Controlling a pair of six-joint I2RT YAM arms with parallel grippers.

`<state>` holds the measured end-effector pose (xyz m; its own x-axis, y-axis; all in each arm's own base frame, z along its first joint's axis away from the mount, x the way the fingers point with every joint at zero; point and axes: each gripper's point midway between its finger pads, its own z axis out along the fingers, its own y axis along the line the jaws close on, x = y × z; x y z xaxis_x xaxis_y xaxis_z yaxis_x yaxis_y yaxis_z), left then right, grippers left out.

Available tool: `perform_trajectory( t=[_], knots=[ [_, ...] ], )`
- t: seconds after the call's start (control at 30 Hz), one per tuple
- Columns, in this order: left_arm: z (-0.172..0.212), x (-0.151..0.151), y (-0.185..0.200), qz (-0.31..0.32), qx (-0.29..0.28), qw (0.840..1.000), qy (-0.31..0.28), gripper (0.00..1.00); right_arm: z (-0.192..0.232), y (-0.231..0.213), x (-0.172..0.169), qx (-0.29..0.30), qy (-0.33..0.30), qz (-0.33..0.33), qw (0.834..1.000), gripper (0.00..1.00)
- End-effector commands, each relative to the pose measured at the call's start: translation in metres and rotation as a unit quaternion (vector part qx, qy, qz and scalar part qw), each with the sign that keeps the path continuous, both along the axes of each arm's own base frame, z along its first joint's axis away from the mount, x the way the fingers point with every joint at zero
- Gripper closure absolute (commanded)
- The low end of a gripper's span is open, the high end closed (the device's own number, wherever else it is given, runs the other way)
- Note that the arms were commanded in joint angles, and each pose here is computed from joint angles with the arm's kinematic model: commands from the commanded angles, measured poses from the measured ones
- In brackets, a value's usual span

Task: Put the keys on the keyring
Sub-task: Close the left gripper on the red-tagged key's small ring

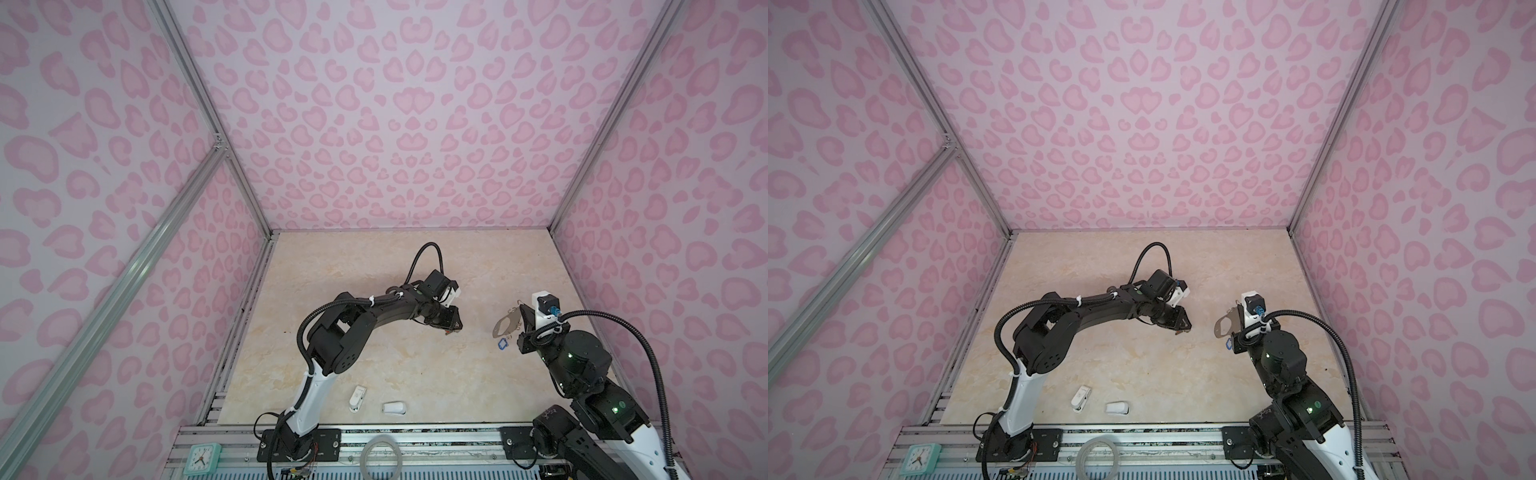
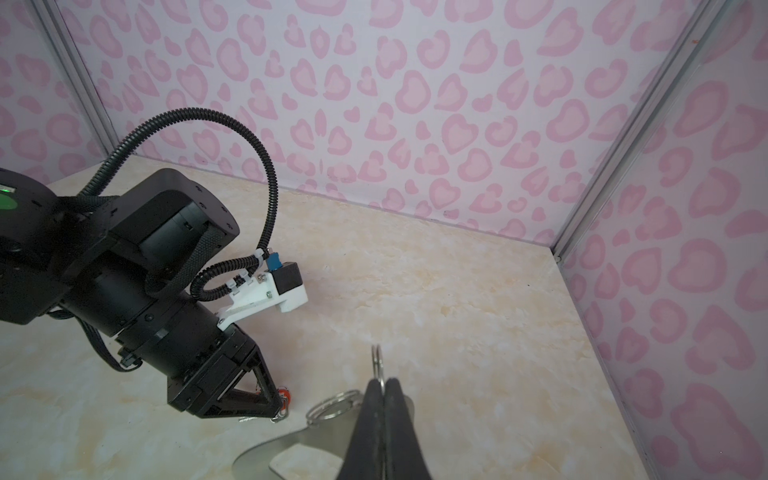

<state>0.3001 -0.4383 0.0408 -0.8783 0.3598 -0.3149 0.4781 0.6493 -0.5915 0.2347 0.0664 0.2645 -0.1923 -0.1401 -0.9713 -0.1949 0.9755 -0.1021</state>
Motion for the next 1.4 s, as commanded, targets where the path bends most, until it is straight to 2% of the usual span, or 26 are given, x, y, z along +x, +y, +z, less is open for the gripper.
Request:
perform_trajectory(
  t=[0.0,0.4,0.77,0.87,1.1,1.37],
  knots=[
    [-0.016,0.004,0.008,0.002,0.022,1.000,-0.018,0.70,0.001,-0.002,0.001,0.006,-0.006,-0.007,1.000,1.00],
    [-0.038,-0.012,0.043,-0.005,0.082,0.996,-0.027,0.70,0.001,-0.002,0.002,0.011,-0.008,-0.009,1.000,1.00],
    [-0.041,-0.047,0.141,-0.018,0.186,0.982,-0.034,0.69,-0.005,0.001,0.004,0.025,-0.015,-0.006,1.000,1.00],
    [-0.027,-0.046,0.154,-0.019,0.194,0.979,-0.059,0.68,-0.005,0.003,0.005,0.027,-0.018,-0.003,0.999,1.00],
    [0.017,-0.021,0.139,-0.022,0.162,0.977,-0.134,0.68,-0.002,0.007,0.009,0.021,-0.024,0.005,0.999,1.00],
    [0.021,-0.016,0.150,-0.071,0.186,0.958,-0.204,0.68,0.000,0.011,0.010,0.017,-0.024,0.014,0.999,1.00]
  ],
)
